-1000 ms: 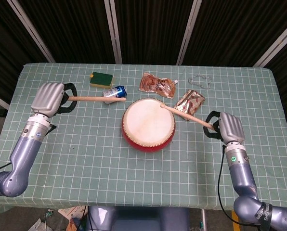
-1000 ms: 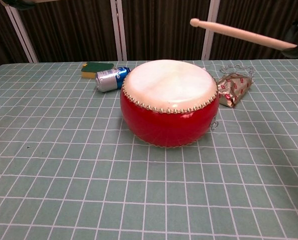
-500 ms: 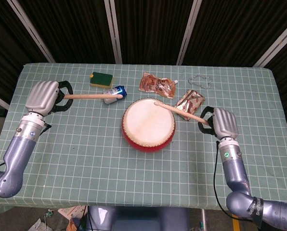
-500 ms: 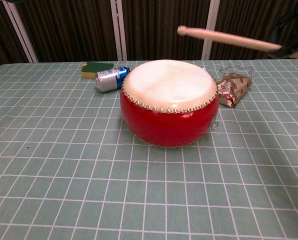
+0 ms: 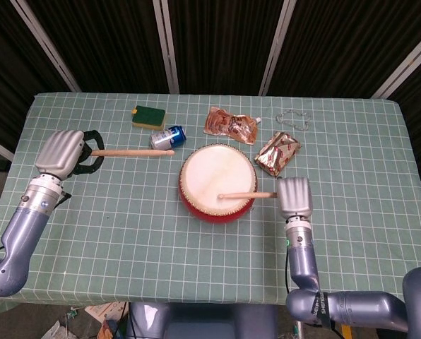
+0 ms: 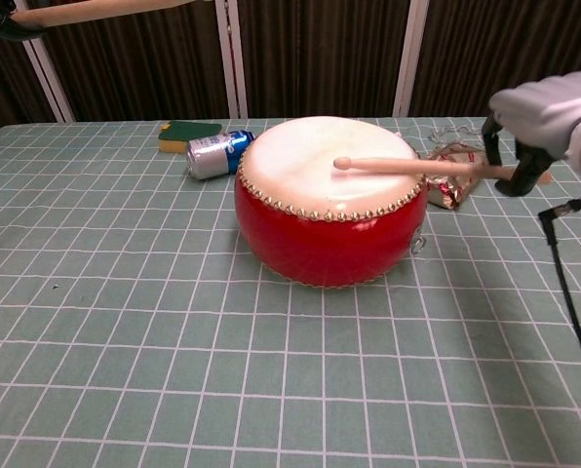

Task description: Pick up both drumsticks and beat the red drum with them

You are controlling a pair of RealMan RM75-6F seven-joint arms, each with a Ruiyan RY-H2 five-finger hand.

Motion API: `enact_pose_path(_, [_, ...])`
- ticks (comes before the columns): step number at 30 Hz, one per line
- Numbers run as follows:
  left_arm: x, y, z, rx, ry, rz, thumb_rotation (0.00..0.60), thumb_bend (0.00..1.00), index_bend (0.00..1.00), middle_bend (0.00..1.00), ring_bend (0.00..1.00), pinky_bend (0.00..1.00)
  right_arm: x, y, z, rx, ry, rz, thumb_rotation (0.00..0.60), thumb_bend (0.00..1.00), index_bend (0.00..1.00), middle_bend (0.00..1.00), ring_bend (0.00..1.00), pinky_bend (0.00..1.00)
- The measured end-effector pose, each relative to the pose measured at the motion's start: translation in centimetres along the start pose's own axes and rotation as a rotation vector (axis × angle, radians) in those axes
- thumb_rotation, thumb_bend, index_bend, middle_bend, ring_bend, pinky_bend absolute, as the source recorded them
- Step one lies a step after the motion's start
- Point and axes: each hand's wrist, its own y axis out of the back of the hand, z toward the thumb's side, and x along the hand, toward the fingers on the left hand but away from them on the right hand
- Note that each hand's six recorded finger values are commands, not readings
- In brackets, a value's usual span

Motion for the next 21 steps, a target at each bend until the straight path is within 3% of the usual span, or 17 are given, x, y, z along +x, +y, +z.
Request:
enact_pose_path(7, [0.0, 0.3, 1.4, 0.008, -0.028, 0.016, 0.600, 0.58, 0.79, 1.00, 1.00, 1.00, -0.9, 5.2, -7.3, -0.228, -0.140, -0.131, 0.600, 0.59, 0.97, 1.00, 1.00, 1.00])
enact_pose_path(10, [0.2, 0.5, 2.5, 0.012, -0.046, 0.025, 0.600, 0.58, 0.79, 1.00, 1.00, 1.00, -0.4, 6.2, -9.6, -0.283, -0.168, -0.161, 0.600, 0.59, 0.97, 1.00, 1.00, 1.00])
enact_pose_path(21, [1.6, -0.9, 7.1, 0.031, -0.079, 0.012, 0.600, 0.58, 0.79, 1.00, 1.00, 1.00, 0.1, 5.4, -12.4, -0.375, -0.172, -0.144, 0.600, 0.59, 0.97, 1.00, 1.00, 1.00])
